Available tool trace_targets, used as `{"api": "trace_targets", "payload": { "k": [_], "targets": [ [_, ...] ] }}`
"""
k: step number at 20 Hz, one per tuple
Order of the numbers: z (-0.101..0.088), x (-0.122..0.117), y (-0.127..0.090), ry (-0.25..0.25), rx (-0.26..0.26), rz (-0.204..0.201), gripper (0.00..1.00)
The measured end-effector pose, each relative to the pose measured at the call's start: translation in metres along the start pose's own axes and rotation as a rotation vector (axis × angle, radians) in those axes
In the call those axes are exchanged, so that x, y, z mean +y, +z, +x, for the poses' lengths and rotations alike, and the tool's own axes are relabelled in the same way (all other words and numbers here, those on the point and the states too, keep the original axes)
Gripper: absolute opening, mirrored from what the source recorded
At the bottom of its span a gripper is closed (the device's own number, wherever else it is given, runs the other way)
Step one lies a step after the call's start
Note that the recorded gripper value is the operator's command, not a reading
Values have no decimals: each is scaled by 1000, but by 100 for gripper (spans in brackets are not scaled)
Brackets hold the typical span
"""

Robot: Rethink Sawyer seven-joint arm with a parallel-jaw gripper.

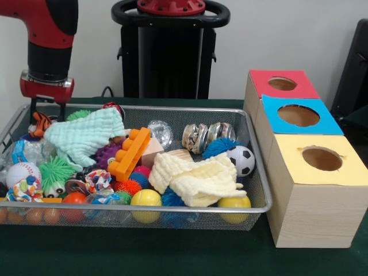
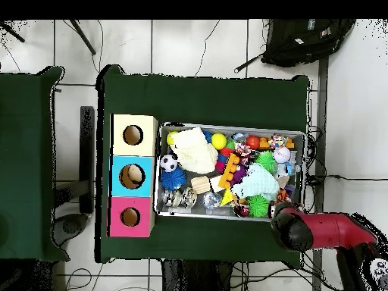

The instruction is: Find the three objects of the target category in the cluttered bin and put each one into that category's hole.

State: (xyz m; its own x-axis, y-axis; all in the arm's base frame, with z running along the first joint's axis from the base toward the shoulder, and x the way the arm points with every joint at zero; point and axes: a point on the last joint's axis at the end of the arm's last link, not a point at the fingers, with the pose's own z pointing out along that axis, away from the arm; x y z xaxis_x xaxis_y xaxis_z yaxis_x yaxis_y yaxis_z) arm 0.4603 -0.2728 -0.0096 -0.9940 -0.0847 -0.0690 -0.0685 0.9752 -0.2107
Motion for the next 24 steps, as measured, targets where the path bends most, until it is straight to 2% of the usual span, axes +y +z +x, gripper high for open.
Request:
{"api": "trace_targets", "payload": {
  "k": [9,10,24],
  "targets": [
    [11,-6,0,-4,-8,27,100],
    [12,-7,0,-4,-9,29,0],
    [30,-20,-2,12,-1,54,0]
  ]
}}
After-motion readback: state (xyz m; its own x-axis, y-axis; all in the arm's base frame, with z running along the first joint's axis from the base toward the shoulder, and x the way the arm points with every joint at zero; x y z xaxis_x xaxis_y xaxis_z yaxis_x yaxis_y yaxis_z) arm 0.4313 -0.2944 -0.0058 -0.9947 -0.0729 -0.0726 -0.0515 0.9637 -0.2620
